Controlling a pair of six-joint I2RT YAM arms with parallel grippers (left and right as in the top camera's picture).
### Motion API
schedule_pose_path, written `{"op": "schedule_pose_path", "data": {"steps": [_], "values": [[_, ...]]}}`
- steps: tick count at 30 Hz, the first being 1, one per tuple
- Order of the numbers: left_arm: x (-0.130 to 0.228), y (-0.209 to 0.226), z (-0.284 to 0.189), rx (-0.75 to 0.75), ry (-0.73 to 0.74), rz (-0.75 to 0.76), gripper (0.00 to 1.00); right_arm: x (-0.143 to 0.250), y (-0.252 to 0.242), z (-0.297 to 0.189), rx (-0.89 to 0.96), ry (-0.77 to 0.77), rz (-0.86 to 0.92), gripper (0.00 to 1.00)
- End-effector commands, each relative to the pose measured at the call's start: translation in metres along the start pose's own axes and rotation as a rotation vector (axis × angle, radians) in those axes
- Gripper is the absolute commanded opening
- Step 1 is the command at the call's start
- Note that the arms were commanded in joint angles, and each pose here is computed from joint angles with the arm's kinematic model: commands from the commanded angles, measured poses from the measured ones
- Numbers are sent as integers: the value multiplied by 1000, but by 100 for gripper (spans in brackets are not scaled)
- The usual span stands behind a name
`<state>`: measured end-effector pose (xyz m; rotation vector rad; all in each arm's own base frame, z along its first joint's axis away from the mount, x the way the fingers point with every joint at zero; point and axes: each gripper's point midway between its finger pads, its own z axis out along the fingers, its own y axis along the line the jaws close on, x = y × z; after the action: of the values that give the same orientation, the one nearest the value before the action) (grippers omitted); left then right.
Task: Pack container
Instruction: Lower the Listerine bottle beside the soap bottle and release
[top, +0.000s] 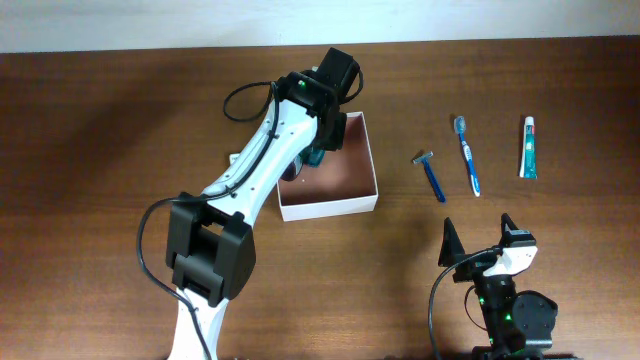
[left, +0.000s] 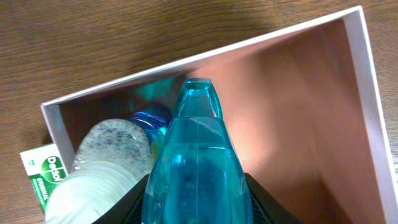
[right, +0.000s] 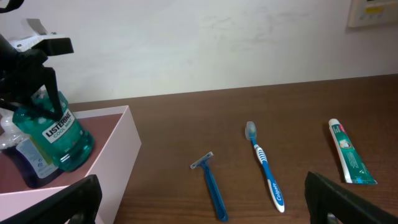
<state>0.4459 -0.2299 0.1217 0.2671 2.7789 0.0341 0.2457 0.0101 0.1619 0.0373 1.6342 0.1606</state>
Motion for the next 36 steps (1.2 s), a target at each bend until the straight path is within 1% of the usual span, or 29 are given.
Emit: {"op": "schedule_pose_path", "data": {"steps": [1, 2, 4, 6, 12, 16, 22, 26, 28, 30, 31, 32, 35, 36], "values": [[-7, 12, 1, -39, -21, -20, 47, 2, 0, 0, -5, 1, -7, 99], [-7, 14, 1, -40, -20, -24, 50, 2, 0, 0, -5, 1, -7, 99], [-7, 15, 1, -41, -20, -26, 50, 2, 0, 0, -5, 1, -7, 99], [-7, 16, 1, -42, -20, -27, 57, 2, 0, 0, -5, 1, -7, 99], [-9, 16, 1, -39, -27, -28, 57, 2, 0, 0, -5, 1, -7, 99], [-20, 13, -6, -29, -64, 11, 57, 2, 0, 0, -5, 1, -7, 99], [-49, 10, -38, 0, -162, -2, 57, 2, 0, 0, -5, 1, -7, 99], [-67, 12, -79, 16, -234, 14, 58, 2, 0, 0, -5, 1, -7, 99], [-73, 15, -103, 26, -270, 6, 67, 2, 0, 0, -5, 1, -7, 99], [-78, 20, -129, 33, -307, -2, 81, 2, 0, 0, -5, 1, -7, 99], [-80, 24, -142, 36, -325, -10, 93, 2, 0, 0, -5, 1, -7, 98], [-80, 29, -155, 36, -341, -13, 99, 2, 0, 0, -5, 1, -7, 99], [-76, 51, -186, 27, -365, -43, 99, 2, 0, 0, -5, 1, -7, 99], [-72, 60, -192, 17, -360, -32, 99, 2, 0, 0, -5, 1, -7, 98]]}}
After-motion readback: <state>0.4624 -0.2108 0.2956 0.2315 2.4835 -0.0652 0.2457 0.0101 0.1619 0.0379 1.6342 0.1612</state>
